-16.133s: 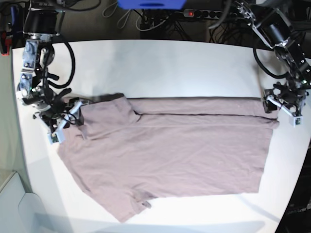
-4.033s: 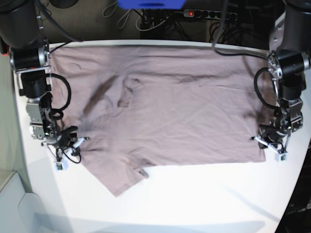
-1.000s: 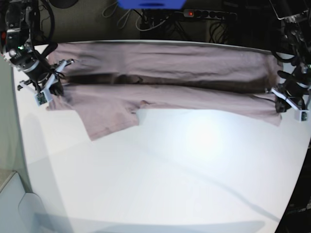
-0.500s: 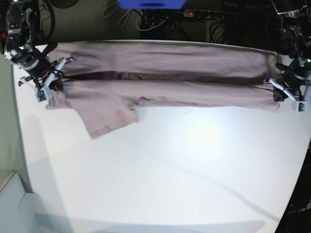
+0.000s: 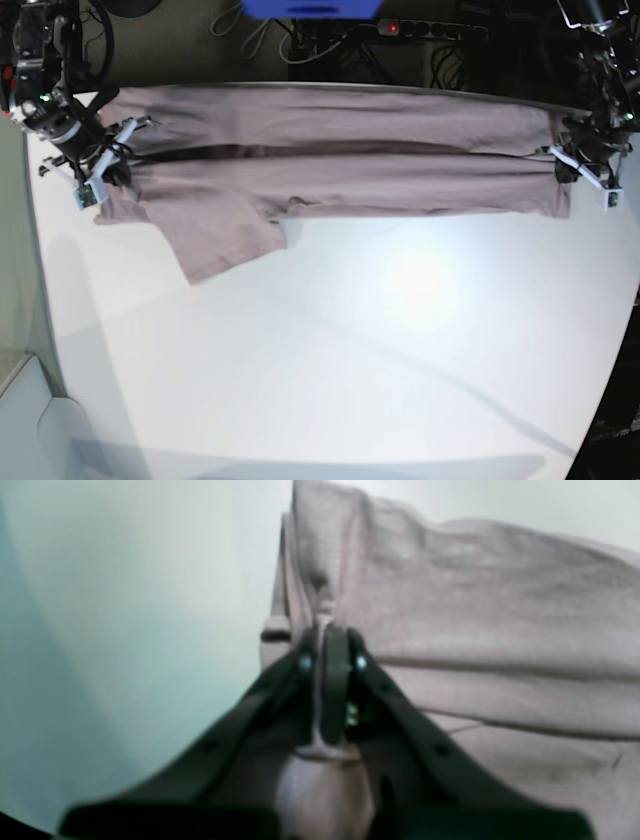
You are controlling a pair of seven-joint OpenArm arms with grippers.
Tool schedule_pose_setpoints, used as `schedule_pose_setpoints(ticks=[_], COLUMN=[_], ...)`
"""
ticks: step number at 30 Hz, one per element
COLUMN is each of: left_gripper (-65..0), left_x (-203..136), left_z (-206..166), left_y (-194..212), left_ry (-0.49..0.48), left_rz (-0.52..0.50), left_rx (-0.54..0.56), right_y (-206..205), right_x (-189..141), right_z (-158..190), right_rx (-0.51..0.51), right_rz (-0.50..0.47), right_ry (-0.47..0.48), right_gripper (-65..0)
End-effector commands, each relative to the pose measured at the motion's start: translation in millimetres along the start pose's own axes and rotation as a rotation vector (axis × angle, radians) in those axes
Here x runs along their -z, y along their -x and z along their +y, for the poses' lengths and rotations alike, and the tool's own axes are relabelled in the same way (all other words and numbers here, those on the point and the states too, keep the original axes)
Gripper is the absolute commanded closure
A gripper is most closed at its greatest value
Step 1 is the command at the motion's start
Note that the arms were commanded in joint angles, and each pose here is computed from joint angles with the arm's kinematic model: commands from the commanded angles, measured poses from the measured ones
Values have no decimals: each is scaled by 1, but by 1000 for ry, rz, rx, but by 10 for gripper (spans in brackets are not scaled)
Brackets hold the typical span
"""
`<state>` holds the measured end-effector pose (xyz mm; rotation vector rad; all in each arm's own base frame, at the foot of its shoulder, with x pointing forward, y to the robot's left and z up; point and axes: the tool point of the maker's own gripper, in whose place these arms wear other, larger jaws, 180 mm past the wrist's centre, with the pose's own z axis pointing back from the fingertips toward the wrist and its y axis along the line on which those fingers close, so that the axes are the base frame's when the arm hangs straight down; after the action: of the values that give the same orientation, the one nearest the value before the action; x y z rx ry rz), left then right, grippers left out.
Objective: Layout the t-shirt on the table in an organized manner, then fold the t-shirt properly
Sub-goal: 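Lower the folded hem onto the shirt with both grippers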
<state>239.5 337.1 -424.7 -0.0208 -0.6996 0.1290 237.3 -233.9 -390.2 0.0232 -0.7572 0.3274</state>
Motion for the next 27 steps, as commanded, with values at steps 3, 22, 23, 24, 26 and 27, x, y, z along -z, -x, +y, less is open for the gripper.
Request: schedule_pose_setpoints(ticks=[3, 22, 23, 24, 26, 27], left_gripper=[-2, -58, -102, -158, -283, -342], left_x=[-1, 16, 15, 13, 14, 13], left_z=[10, -1, 2, 5, 3, 3], left_y=[-4, 15, 14, 14, 18, 17], left_ry=[-20, 3, -3, -11, -12, -12], left_rz=[-2, 29, 23, 17, 13, 8], left_rx=[5, -98, -103, -115, -140, -146], right_y=[-4, 7, 7, 8, 7, 7], right_x=[-5, -6, -6, -6, -6, -7], right_z=[-4, -7, -7, -7, -7, -10], right_rx=[-19, -15, -16, -16, -15, -13], right_rz=[-14, 48, 46, 48, 47, 46], right_ry=[11, 19, 19, 19, 20, 26], right_gripper=[0, -150, -186, -218, -277, -298])
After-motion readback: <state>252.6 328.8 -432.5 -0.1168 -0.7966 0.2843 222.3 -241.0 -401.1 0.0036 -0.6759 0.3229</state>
